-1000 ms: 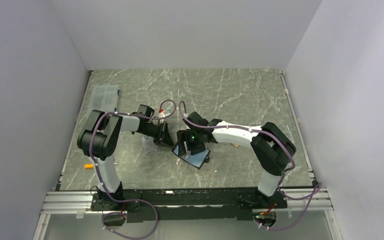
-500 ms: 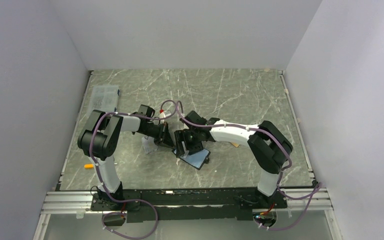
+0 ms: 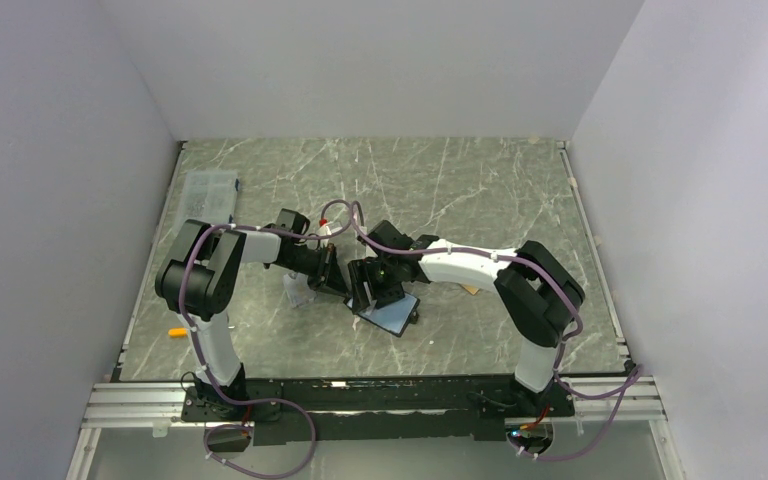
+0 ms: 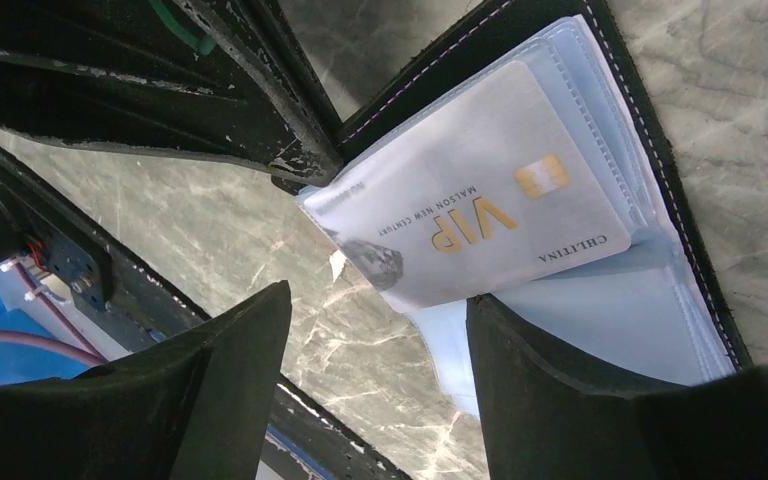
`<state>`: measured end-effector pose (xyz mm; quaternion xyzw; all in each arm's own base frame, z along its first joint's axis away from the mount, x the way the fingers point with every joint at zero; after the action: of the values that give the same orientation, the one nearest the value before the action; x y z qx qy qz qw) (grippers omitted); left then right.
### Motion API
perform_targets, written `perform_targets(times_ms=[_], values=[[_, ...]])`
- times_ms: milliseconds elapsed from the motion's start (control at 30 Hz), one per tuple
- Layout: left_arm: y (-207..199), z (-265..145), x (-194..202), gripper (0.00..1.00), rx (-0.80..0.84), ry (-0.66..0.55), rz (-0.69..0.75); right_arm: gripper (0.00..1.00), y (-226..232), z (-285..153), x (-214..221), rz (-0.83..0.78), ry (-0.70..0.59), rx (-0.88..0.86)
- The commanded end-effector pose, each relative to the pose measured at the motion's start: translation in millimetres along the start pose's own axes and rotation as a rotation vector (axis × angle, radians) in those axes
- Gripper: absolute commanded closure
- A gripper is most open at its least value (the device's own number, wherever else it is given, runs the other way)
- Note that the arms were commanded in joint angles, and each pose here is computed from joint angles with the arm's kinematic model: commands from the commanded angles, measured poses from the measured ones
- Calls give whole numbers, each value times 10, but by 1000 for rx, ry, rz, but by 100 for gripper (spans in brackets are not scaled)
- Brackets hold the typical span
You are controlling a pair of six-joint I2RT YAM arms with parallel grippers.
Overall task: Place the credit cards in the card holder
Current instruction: Insert the credit card into the card holder.
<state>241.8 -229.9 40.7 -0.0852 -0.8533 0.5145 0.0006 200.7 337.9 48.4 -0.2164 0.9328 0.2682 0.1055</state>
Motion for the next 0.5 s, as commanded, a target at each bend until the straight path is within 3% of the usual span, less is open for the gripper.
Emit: perform_targets(times_ms=[0, 467], values=[[-127, 9, -74, 96, 34, 0, 70, 33, 472, -213, -490, -110, -160, -154], [-71, -35, -92, 100, 15, -19, 63, 26, 161, -524, 44, -35, -38, -234]])
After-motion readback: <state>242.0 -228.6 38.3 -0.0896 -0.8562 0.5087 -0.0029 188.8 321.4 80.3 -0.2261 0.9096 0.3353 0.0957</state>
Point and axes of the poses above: each gripper's point midway between its finger pads, its own z axis out along the fingers, its own y axis along the line the jaws close on, x = y × z, the point moved 1 cm from there along -z, back along the fingers, and after that the axes turned 5 degrees about -z, right-handed, at the moved point
